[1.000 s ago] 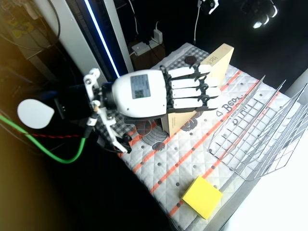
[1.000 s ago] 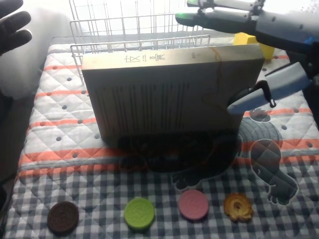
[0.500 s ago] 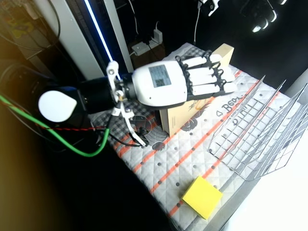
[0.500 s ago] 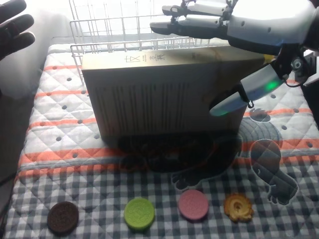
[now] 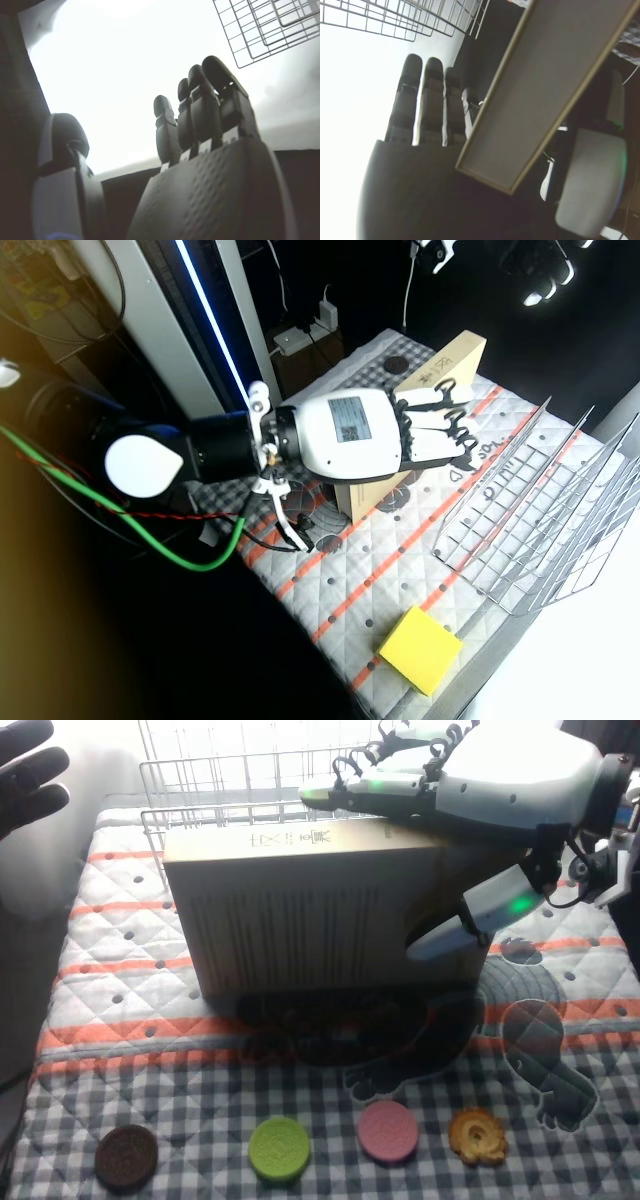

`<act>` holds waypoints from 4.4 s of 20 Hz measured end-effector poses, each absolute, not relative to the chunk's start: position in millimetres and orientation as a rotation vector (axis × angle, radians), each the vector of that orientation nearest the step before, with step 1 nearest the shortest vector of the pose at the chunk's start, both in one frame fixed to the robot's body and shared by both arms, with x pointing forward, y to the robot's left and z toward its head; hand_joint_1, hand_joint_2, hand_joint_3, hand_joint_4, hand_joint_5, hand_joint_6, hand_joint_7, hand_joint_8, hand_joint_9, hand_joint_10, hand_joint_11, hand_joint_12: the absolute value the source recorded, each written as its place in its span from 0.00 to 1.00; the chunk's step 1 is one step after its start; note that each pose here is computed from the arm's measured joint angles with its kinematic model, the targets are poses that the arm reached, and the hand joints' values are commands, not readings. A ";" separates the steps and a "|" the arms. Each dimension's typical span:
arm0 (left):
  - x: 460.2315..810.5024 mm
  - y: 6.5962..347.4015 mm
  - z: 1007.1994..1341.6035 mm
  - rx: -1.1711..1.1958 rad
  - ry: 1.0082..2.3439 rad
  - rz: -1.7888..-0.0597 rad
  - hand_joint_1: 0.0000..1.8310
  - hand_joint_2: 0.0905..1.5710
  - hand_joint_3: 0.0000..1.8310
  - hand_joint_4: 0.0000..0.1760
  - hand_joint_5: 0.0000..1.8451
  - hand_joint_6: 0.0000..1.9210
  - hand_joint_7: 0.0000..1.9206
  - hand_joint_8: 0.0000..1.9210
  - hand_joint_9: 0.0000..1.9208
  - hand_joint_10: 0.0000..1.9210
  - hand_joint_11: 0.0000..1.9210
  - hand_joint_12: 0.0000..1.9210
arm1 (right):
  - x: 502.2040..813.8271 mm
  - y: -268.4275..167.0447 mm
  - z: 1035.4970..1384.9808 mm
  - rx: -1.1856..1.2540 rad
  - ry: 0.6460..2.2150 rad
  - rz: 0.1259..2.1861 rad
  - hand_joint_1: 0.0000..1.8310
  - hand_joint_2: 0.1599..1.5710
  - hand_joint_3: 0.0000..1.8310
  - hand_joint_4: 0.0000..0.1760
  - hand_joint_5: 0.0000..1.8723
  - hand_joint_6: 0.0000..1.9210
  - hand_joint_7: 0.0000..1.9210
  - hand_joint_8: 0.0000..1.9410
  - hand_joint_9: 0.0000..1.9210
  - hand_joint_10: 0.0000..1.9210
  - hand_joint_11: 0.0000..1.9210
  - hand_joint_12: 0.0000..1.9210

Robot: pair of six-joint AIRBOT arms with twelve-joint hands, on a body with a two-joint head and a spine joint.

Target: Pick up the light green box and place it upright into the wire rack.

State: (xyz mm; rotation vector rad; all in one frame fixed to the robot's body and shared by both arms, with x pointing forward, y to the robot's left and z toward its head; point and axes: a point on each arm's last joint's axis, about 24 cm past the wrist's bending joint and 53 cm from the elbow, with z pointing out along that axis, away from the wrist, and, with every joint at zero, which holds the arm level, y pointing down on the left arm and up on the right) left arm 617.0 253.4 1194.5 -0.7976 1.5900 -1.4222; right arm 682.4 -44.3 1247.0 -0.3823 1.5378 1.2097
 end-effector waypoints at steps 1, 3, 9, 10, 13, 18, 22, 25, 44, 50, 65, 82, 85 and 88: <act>617.0 253.5 1194.5 -0.798 1.590 -1.422 0.47 0.52 0.00 0.60 0.25 0.00 0.18 0.00 0.19 0.00 0.00 0.55 | 683.0 -44.8 1246.0 -0.380 1.541 1.207 0.46 0.50 0.00 0.29 0.12 0.01 0.24 0.05 0.19 0.39 0.06 0.80; 617.1 253.6 1194.7 -0.798 1.589 -1.422 0.45 0.53 0.00 0.58 0.26 0.00 0.19 0.00 0.21 0.00 0.00 0.56 | 682.3 -46.9 1239.3 -0.345 1.558 1.237 0.49 0.51 0.00 0.00 0.18 0.01 0.25 0.22 0.17 0.58 0.12 0.83; 617.3 253.1 1194.3 -0.803 1.584 -1.427 0.46 0.53 0.00 0.60 0.27 0.00 0.20 0.00 0.22 0.01 0.00 0.57 | 687.9 -54.6 1236.0 -0.250 1.570 1.314 0.66 0.57 0.00 0.00 0.50 0.02 0.54 0.08 0.46 0.59 0.41 0.87; 617.1 252.6 1194.4 -0.800 1.585 -1.429 0.46 0.53 0.00 0.62 0.26 0.00 0.20 0.00 0.21 0.00 0.00 0.57 | 689.7 -54.3 1235.0 -0.236 1.574 1.329 0.65 0.63 0.00 0.00 0.57 0.33 0.59 0.34 0.59 0.75 0.58 0.93; 617.0 252.4 1194.7 -0.799 1.584 -1.430 0.45 0.54 0.00 0.64 0.27 0.00 0.20 0.00 0.22 0.00 0.01 0.57 | 695.4 -57.0 1233.5 -0.191 1.588 1.361 0.70 0.63 0.00 0.00 0.55 0.39 0.64 0.39 0.66 0.64 0.62 0.85; 617.2 252.6 1194.2 -0.802 1.583 -1.429 0.42 0.55 0.00 0.74 0.27 0.00 0.20 0.00 0.22 0.00 0.02 0.54 | 692.6 -57.3 1234.5 -0.198 1.579 1.381 0.70 0.62 0.00 0.00 0.61 0.30 0.63 0.40 0.55 0.56 0.46 0.78; 617.3 252.6 1193.9 -0.805 1.582 -1.430 0.40 0.56 0.00 0.79 0.26 0.00 0.20 0.00 0.21 0.00 0.04 0.49 | 684.0 -47.4 1244.7 -0.295 1.562 1.351 0.70 0.64 0.00 0.00 0.65 0.18 0.56 0.56 0.52 0.70 0.45 0.88; 617.6 251.7 1192.4 -0.806 1.584 -1.432 0.38 0.57 0.00 0.78 0.26 0.00 0.19 0.00 0.20 0.00 0.03 0.50 | 688.4 -49.0 1268.4 -0.313 1.513 1.326 0.70 0.65 0.00 0.00 0.59 0.28 0.56 0.57 0.53 0.72 0.48 0.86; 617.9 252.2 1193.1 -0.806 1.581 -1.432 0.38 0.58 0.00 0.77 0.24 0.00 0.18 0.00 0.20 0.00 0.04 0.44 | 735.5 -75.8 1384.4 -0.252 1.306 1.188 0.69 0.63 0.00 0.00 0.54 0.49 0.70 0.19 0.79 0.00 0.70 0.34; 618.3 252.1 1193.2 -0.809 1.580 -1.433 0.37 0.58 0.00 0.74 0.25 0.00 0.19 0.00 0.20 0.00 0.04 0.44 | 749.2 -66.4 1381.2 -0.216 1.324 1.191 0.70 0.62 0.00 0.00 0.55 0.46 0.71 0.18 0.80 0.00 0.71 0.34; 619.9 250.6 1191.2 -0.811 1.585 -1.434 0.39 0.57 0.00 0.79 0.24 0.00 0.19 0.00 0.20 0.00 0.04 0.45 | 779.3 -62.1 1347.7 -0.093 1.404 1.199 0.69 0.62 0.00 0.00 0.57 0.44 0.69 0.22 0.80 0.00 0.79 0.23; 621.1 247.1 1189.4 -0.810 1.588 -1.442 0.40 0.56 0.00 0.59 0.26 0.00 0.19 0.00 0.21 0.00 0.04 0.47 | 793.0 -52.1 1324.3 -0.062 1.455 1.182 0.70 0.61 0.00 0.00 0.56 0.45 0.73 0.12 0.82 0.00 0.79 0.25; 621.3 247.1 1189.3 -0.806 1.591 -1.441 0.42 0.56 0.00 0.55 0.26 0.00 0.19 0.00 0.21 0.00 0.02 0.48 | 793.5 -52.5 1323.7 -0.060 1.457 1.180 0.70 0.61 0.00 0.00 0.56 0.44 0.73 0.13 0.82 0.00 0.79 0.25; 622.6 248.6 1190.2 -0.806 1.586 -1.438 0.43 0.55 0.00 0.53 0.27 0.00 0.20 0.00 0.22 0.00 0.04 0.49 | 793.8 -52.6 1323.6 -0.059 1.457 1.179 0.70 0.61 0.00 0.00 0.56 0.44 0.72 0.15 0.80 0.00 0.78 0.22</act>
